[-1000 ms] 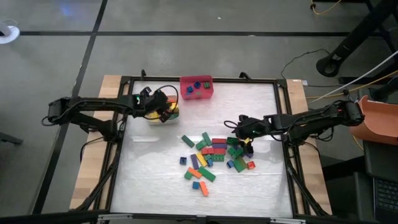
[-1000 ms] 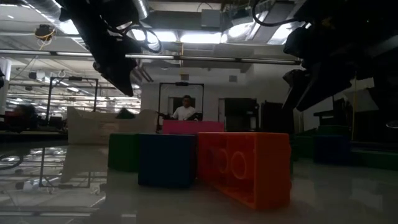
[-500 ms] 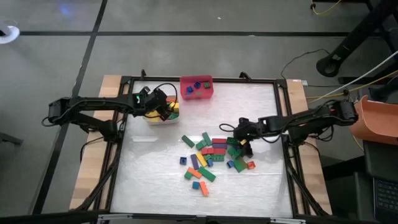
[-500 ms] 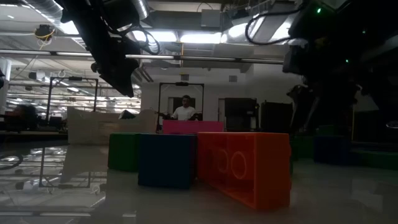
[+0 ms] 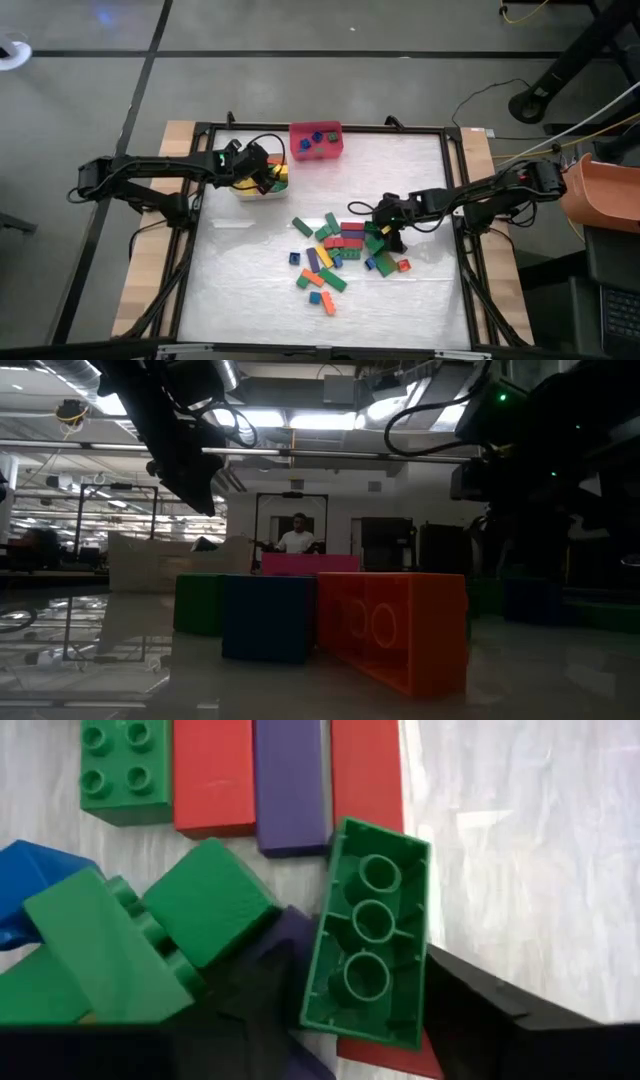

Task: Sort blocks by size
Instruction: Put the large green game piece into the white bin

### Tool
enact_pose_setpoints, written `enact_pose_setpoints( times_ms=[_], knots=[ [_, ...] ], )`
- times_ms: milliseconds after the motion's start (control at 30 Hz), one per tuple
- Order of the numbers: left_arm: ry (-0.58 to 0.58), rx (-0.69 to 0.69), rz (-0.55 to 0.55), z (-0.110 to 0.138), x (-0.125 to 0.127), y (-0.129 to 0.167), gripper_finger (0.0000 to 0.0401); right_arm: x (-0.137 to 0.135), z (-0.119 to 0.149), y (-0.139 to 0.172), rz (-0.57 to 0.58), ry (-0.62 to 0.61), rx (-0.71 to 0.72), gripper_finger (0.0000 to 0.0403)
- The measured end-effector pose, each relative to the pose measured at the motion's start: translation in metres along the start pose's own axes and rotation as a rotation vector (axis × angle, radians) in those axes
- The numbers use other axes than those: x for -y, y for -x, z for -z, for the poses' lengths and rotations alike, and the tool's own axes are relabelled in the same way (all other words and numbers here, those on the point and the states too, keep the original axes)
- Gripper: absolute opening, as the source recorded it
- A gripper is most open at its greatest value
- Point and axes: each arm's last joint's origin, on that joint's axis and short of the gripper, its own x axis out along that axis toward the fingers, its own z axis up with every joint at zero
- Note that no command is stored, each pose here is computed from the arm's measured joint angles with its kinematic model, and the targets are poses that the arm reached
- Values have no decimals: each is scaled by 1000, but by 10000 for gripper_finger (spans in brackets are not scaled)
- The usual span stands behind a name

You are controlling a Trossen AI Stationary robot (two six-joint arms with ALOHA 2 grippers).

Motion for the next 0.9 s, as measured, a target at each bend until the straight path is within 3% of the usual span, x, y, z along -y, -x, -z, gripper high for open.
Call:
enact_pose_setpoints(
  times_ms=[100,233,367,500,667,900],
  knots=[
    [0,0,0,0,0,0,169,0,-4,0,7,8,41,138],
    [0,0,0,0,0,0,169,-1,-14,3,8,50,112,138],
    [17,0,0,0,0,0,169,-1,-33,11,81,94,195,140],
    [96,0,0,0,0,0,169,1,-57,18,176,178,379,156],
    [125,1,1,0,0,0,169,14,-82,18,250,281,609,147],
    [133,10,4,-1,1,0,169,49,-101,4,361,271,849,153]
  ],
)
